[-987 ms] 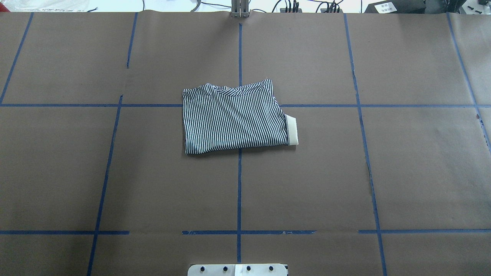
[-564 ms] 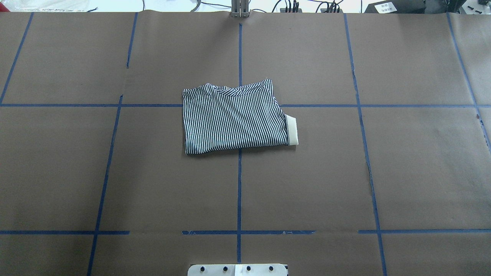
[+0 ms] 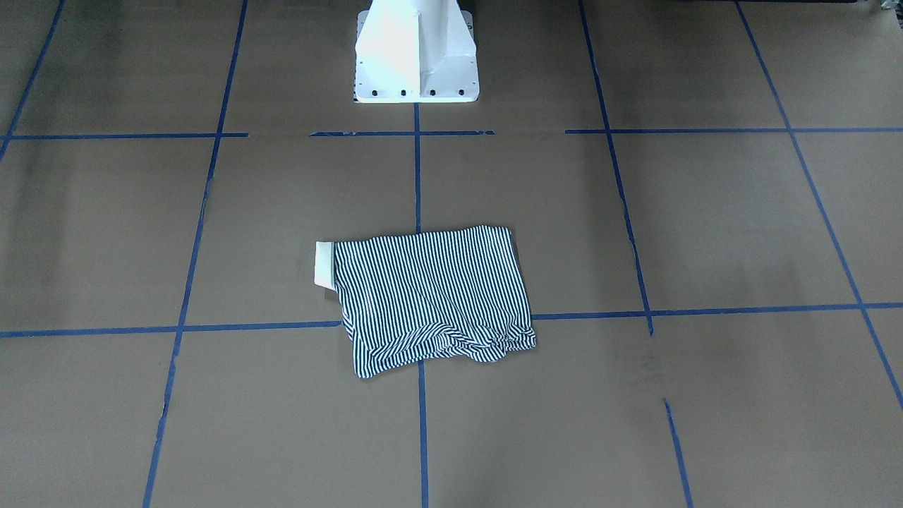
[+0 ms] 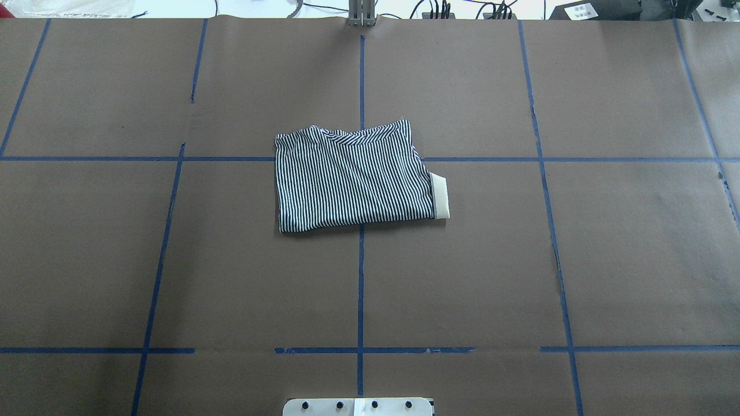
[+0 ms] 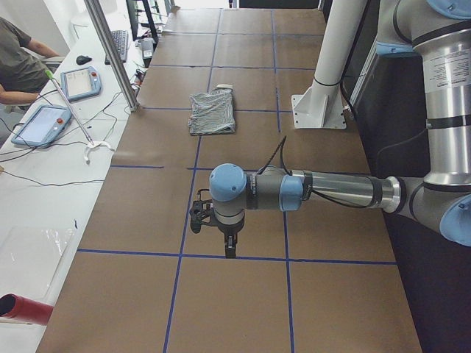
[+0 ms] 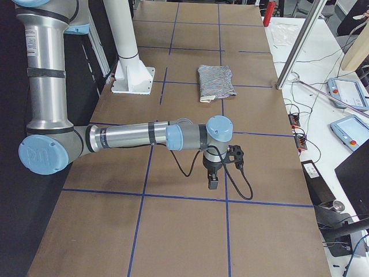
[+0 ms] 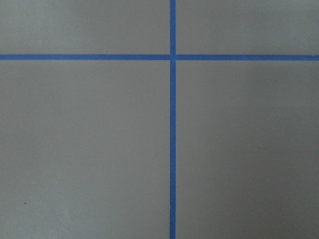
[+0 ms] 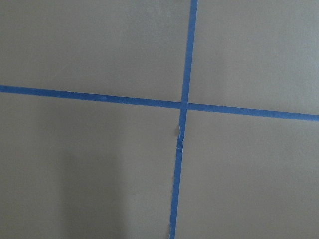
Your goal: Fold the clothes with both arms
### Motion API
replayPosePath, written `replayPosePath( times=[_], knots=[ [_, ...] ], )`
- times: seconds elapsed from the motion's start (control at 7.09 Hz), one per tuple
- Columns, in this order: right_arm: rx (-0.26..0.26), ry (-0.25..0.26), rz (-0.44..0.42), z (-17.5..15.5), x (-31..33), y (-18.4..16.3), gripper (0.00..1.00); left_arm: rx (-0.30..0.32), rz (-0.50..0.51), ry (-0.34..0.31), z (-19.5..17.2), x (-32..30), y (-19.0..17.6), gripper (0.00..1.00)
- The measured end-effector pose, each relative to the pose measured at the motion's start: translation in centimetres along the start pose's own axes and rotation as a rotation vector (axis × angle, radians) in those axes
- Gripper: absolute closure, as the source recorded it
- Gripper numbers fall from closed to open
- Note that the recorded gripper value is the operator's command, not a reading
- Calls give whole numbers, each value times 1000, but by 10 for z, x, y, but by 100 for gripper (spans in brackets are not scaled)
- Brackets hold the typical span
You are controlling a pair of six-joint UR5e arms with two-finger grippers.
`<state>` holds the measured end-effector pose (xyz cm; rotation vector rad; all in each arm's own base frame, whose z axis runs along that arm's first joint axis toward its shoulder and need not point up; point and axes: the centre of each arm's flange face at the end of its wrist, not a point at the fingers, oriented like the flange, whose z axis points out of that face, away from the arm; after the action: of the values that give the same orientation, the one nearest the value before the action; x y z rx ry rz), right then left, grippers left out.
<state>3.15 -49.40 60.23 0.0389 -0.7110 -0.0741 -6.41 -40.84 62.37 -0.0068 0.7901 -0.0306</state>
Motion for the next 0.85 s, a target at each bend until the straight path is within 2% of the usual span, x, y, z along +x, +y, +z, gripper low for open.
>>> replayPosePath(
  times=[0.85],
  knots=[
    [-10, -5, -35, 5, -3, 1, 0, -23, -26, 3, 16, -16, -1, 0]
  ],
)
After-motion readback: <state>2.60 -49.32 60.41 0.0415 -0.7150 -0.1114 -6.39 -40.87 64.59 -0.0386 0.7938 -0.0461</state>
